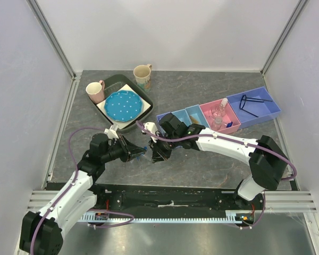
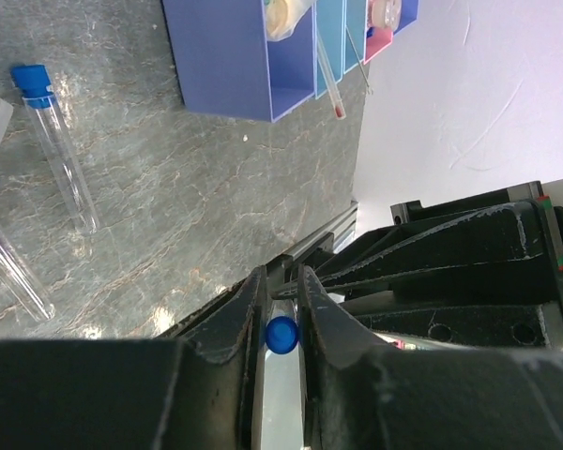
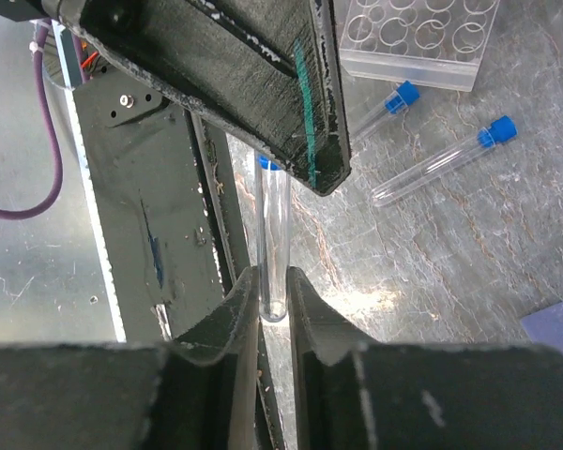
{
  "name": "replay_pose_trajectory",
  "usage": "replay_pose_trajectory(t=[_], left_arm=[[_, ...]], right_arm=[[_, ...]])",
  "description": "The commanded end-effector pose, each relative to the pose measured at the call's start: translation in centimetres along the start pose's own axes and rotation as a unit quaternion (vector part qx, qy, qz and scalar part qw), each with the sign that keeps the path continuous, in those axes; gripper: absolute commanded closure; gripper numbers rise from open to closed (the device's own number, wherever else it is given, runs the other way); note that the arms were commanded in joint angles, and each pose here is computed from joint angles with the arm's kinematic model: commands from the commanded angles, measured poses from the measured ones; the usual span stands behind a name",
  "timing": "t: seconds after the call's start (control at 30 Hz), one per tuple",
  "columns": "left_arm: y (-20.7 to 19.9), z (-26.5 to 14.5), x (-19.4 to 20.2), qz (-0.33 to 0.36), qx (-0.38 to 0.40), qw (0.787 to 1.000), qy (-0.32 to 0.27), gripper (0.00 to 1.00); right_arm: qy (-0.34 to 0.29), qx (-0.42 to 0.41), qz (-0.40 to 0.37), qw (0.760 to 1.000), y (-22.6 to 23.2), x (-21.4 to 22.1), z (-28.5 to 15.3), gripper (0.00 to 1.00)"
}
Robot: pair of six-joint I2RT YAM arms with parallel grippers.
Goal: Organize the chemistry lab equipment
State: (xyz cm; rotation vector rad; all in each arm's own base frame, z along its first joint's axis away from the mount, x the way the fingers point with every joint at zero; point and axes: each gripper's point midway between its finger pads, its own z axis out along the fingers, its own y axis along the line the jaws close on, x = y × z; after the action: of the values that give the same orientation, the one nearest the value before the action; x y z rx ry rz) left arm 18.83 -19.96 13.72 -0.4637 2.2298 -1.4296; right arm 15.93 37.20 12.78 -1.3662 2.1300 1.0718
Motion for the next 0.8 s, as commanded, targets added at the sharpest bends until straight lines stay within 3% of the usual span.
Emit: replay_pose_trajectory(t=[0.0,0.03,0.13,0.23,0.37,0.5,0.77], left_arm=[[-0.1,-0.6,-0.6,0.031,-0.030,0.999,-0.015,0.98],[-0.6,-0.9,-1.3,0.054,-0.035,0.998,-0.029,0.98],[-0.3,-2.2,-3.1,0.099,-0.084,0.989,-0.074,0.98],[0.0,-3.9,-5.2,0.144,-0.138,0.973,-0.120,0.98],[0.3,-5.5,-7.7,0.190,-0.199,0.947,-0.162,0.98],[1.5,-7.4,-10.8,0.228,-0.280,0.907,-0.216,0.98],[2.9,-7.7,-14.6,0.254,-0.356,0.862,-0.258,0.98]], right_arm=[[-0.002,-0.016,-0.052,0.999,0.6,-1.2,-0.8,0.70],[-0.002,-0.015,-0.069,0.997,0.2,-1.3,-1.2,0.55],[-0.003,-0.020,-0.106,0.994,-0.2,-2.0,-2.9,0.34],[-0.007,-0.028,-0.126,0.992,-0.6,-2.1,-5.0,0.25],[-0.030,-0.034,-0.145,0.988,-0.9,-2.2,-7.4,0.19],[-0.052,-0.027,-0.146,0.988,-1.2,-2.0,-9.3,0.16],[-0.068,-0.035,-0.139,0.987,-1.3,-1.8,-10.1,0.13]])
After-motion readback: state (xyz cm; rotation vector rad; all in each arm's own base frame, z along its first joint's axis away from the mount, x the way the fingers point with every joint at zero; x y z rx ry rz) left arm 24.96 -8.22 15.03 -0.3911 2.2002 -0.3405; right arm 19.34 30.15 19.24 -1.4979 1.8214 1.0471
